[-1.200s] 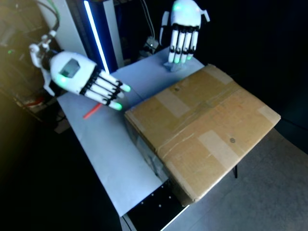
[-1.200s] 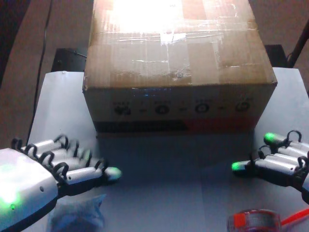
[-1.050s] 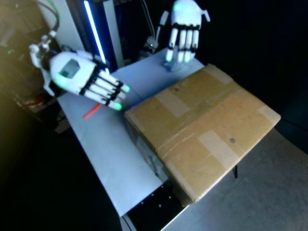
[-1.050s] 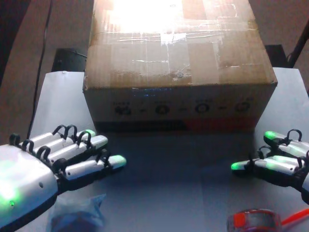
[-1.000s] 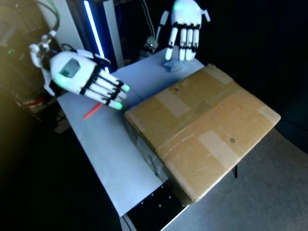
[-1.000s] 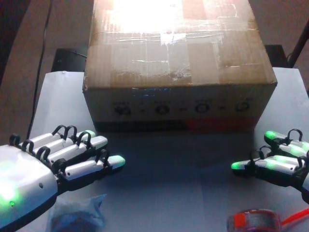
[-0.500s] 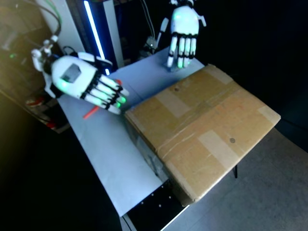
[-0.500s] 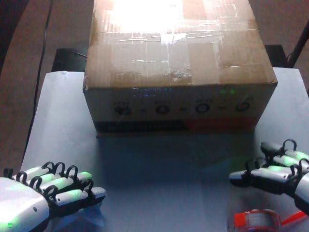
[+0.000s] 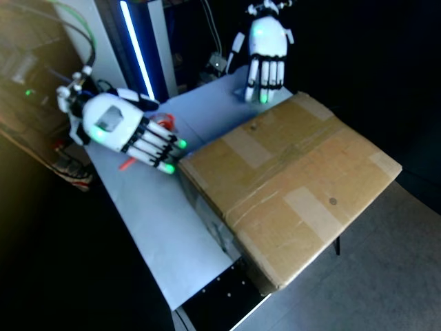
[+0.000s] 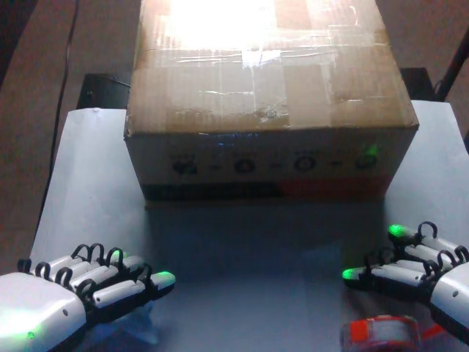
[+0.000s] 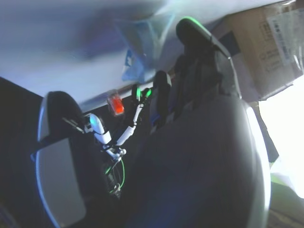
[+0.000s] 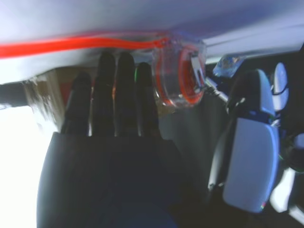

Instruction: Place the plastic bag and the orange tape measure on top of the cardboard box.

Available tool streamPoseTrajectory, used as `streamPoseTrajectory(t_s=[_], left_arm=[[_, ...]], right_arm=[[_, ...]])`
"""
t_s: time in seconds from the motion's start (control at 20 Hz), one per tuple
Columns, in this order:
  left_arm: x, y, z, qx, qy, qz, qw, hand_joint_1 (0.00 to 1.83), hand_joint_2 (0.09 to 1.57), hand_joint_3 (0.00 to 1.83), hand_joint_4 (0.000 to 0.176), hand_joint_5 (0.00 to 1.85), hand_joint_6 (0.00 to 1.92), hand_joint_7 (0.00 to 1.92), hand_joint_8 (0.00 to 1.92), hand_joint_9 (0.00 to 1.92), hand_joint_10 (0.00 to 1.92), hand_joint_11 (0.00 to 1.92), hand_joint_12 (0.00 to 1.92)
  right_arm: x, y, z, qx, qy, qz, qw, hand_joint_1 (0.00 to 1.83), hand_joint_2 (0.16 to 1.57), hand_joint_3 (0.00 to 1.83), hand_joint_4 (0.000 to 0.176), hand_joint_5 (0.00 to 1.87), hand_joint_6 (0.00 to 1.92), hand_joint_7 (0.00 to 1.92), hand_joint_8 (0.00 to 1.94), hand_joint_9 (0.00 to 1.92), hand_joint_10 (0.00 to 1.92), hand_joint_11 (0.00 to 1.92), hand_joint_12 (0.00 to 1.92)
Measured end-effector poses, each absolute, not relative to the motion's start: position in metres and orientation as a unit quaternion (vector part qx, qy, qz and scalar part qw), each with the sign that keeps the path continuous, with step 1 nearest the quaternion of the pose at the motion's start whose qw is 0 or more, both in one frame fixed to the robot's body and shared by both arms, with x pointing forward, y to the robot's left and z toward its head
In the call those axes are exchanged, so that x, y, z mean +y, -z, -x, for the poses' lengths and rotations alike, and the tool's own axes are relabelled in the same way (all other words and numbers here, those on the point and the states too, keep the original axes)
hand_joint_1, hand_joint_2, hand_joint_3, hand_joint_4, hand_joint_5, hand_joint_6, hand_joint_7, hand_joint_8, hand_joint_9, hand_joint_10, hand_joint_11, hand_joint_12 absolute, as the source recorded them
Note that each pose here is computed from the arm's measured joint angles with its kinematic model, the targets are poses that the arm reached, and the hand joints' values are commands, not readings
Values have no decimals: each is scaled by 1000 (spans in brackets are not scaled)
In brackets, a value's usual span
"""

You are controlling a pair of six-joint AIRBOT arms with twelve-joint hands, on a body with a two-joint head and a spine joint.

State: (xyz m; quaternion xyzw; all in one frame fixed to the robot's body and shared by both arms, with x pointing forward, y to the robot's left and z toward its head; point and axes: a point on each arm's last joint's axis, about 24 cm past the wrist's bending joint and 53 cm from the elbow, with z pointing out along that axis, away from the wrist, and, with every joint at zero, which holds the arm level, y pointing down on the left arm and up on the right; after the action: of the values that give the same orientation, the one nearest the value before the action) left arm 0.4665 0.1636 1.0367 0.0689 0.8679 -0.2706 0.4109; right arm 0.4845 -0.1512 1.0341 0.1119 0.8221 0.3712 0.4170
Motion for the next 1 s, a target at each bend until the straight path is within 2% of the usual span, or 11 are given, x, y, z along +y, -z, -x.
streamPoseTrajectory(t_s=[0.05,0.2,0.25,0.3,0.4,0.5,0.55,0.7,0.75,0.8,1.0], left_arm=[[164,-1033,-467,870,270,-65,408,766,955,0,171,74,1,31,3,0,201,0,1109],[165,-1030,-466,870,270,-60,409,804,941,0,106,168,9,107,14,0,371,0,1273],[166,-1030,-465,869,269,-60,410,801,941,0,68,255,20,163,23,0,525,0,1445],[168,-1029,-464,870,268,-60,410,813,946,1,83,289,23,174,23,0,547,0,1426],[169,-1028,-464,871,266,-59,409,818,1001,14,74,353,30,210,28,0,643,0,1429],[172,-1026,-466,871,263,-57,411,961,1097,9,0,496,33,323,64,0,1005,0,1612],[171,-1025,-467,870,265,-53,412,977,1124,4,0,528,21,343,86,12,1129,40,1618],[172,-1022,-472,866,272,-35,418,1260,1134,0,0,762,40,360,711,546,1303,599,1563],[171,-1022,-475,862,276,-30,425,1391,1176,32,0,742,1053,517,760,747,1348,779,1389],[171,-1023,-479,857,278,-29,433,1462,1205,0,0,731,1136,568,1323,805,1354,820,1723],[174,-1025,-493,842,284,-3,459,1481,1157,0,0,821,1043,763,1155,901,1226,788,1700]], right_arm=[[-151,-1034,-486,820,-372,-112,419,705,833,7,0,374,241,439,121,156,829,0,1403],[-150,-1033,-486,818,-375,-116,421,1073,989,8,0,545,577,510,729,347,1164,140,1662],[-150,-1034,-487,816,-376,-118,423,1148,1127,22,0,809,1066,586,1000,484,1255,351,1616],[-150,-1035,-488,815,-376,-117,425,1182,1190,10,0,875,1136,677,1341,538,1321,422,1618],[-152,-1037,-493,811,-376,-119,431,1456,1195,0,0,839,1106,715,1395,754,1412,604,1690],[-152,-1038,-493,811,-376,-120,432,1478,1233,0,0,664,1147,583,1477,750,1457,633,1792],[-152,-1038,-493,811,-376,-120,432,1359,1226,0,0,761,987,648,1527,818,1563,973,1633],[-152,-1039,-494,809,-375,-115,437,1237,1215,0,0,860,892,762,1632,1103,1614,1156,1712],[-152,-1043,-497,805,-377,-117,443,1231,1224,1,0,846,910,742,1658,1105,1670,1161,1755],[-152,-1043,-497,804,-377,-116,444,1227,1231,1,0,838,922,720,1681,1089,1679,1150,1760],[-147,-1050,-500,797,-386,-112,450,1237,1213,0,0,882,860,752,1640,1094,1654,1155,1732]])
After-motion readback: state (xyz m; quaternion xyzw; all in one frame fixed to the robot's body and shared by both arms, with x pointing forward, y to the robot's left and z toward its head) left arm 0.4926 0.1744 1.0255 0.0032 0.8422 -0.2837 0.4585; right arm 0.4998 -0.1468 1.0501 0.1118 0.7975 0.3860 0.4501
